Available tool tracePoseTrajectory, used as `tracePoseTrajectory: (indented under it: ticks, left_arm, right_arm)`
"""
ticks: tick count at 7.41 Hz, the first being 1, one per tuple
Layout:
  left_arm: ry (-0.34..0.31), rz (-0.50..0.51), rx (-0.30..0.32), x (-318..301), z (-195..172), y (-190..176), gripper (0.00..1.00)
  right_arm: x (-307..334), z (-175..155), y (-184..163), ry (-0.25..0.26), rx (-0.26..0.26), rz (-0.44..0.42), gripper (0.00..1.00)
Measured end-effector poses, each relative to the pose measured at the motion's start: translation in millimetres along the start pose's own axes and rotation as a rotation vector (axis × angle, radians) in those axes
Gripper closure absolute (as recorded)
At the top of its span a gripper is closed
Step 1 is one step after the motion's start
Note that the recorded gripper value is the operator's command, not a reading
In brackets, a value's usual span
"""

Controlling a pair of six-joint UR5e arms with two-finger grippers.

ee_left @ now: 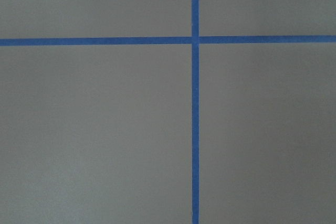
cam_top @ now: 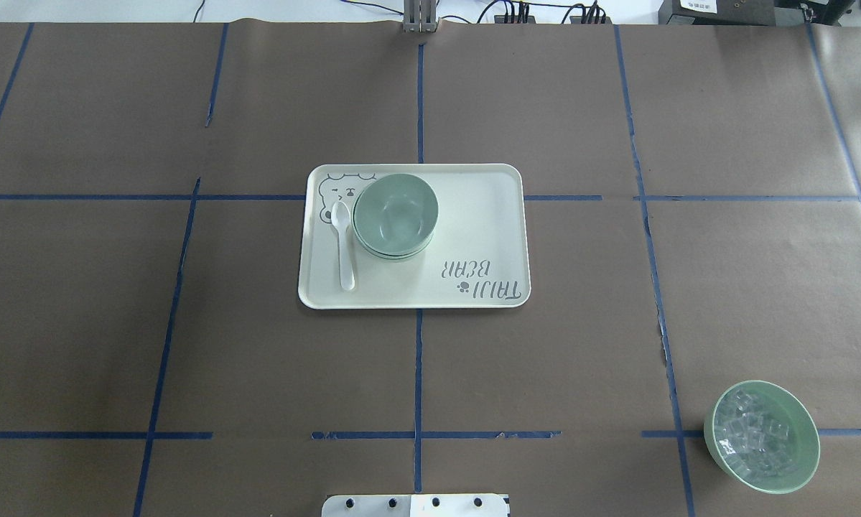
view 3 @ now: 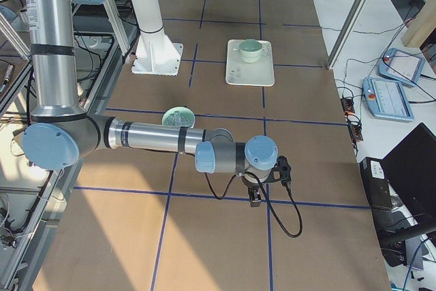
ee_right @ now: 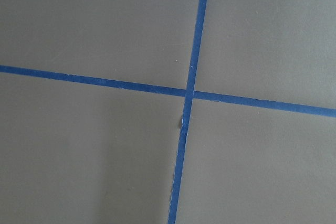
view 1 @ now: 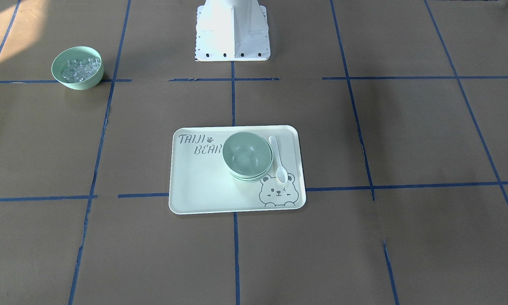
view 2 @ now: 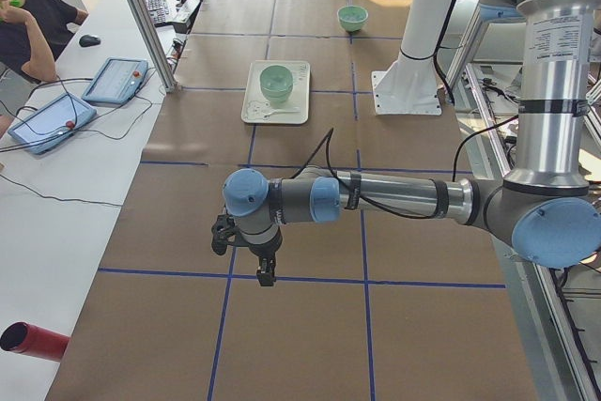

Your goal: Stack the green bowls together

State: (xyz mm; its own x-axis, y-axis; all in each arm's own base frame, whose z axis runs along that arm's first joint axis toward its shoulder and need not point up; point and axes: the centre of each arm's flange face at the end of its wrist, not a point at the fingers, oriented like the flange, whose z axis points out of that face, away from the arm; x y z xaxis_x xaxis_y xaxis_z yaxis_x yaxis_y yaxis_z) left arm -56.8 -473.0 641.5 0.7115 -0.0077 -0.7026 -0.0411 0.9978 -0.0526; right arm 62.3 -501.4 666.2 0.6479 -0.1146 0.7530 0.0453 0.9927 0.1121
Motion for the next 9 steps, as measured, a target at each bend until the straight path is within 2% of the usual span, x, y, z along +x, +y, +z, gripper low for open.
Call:
tracePoseTrajectory:
  ticks: [9]
  left_arm:
    - [-0.001,-0.013,0.005,-5.9,-1.7,0.8,0.0]
  right_arm:
    - [1.5,-10.6,-2.5,0.007,0.023,0.011,0.0]
